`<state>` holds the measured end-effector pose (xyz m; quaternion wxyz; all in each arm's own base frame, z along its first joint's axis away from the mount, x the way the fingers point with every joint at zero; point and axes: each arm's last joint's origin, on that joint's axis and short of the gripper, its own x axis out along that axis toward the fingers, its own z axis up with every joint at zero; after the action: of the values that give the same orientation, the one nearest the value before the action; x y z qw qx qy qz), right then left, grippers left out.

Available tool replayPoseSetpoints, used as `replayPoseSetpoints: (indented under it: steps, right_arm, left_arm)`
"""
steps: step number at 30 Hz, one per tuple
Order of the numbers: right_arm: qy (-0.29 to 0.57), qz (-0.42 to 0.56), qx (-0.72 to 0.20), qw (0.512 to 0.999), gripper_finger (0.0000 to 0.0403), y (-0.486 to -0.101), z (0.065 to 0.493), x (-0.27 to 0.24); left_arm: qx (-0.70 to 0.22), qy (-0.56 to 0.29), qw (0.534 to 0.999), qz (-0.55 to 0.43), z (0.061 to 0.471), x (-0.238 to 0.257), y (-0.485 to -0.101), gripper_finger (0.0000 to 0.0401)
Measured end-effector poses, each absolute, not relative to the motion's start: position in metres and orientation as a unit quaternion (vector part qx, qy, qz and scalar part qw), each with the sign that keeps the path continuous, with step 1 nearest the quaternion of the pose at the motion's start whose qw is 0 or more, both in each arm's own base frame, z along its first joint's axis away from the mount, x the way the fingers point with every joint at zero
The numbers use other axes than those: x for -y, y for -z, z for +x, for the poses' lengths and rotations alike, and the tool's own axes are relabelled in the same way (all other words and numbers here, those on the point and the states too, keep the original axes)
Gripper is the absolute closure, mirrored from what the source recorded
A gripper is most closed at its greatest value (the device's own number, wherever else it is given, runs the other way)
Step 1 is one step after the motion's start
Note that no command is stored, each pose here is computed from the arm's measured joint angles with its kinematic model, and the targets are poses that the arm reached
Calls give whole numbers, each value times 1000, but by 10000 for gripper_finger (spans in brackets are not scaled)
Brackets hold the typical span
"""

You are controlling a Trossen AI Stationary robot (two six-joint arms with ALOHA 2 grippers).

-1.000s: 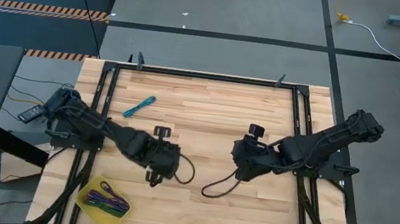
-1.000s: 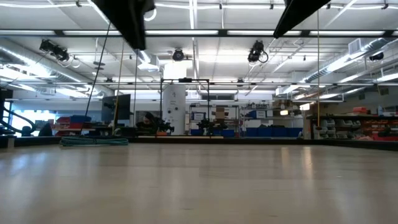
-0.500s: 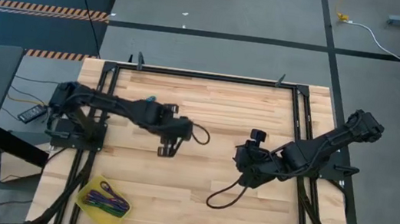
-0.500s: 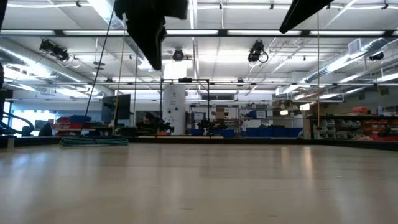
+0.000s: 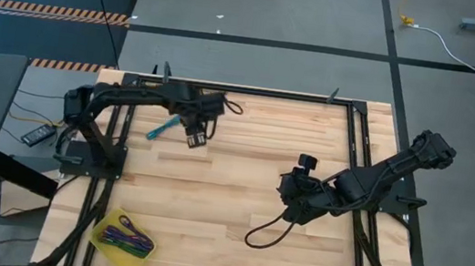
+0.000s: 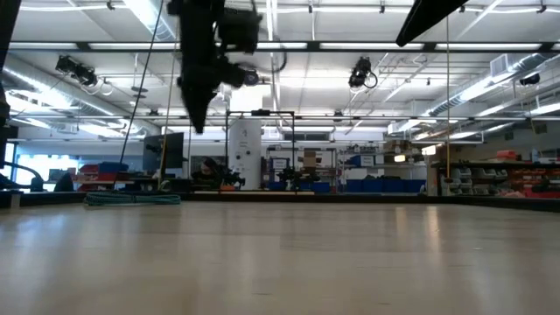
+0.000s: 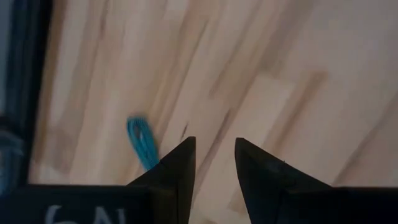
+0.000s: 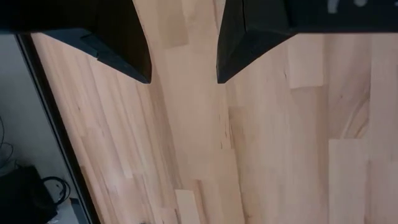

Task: Pick and place USB-C Cables
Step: Put the black charger cable into the yellow bin

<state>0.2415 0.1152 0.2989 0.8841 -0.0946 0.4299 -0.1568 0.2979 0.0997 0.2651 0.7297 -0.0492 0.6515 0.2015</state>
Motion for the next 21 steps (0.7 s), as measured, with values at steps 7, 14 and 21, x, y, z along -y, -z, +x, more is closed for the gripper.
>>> replayPoseSetpoints:
  steps: [7,14,21]
  right_arm:
    - [154,-86,-425,888,215,-299,241,-119]
    - [151,-73,-408,897,215,-301,244,-121]
    - [148,-58,-403,901,215,-301,243,-125]
  left_arm:
    - [-701,-220,671,-103,256,-125,-217,282]
    - [-675,-235,690,-116,228,-133,-206,282]
    - [-637,-257,708,-165,202,-146,-199,282]
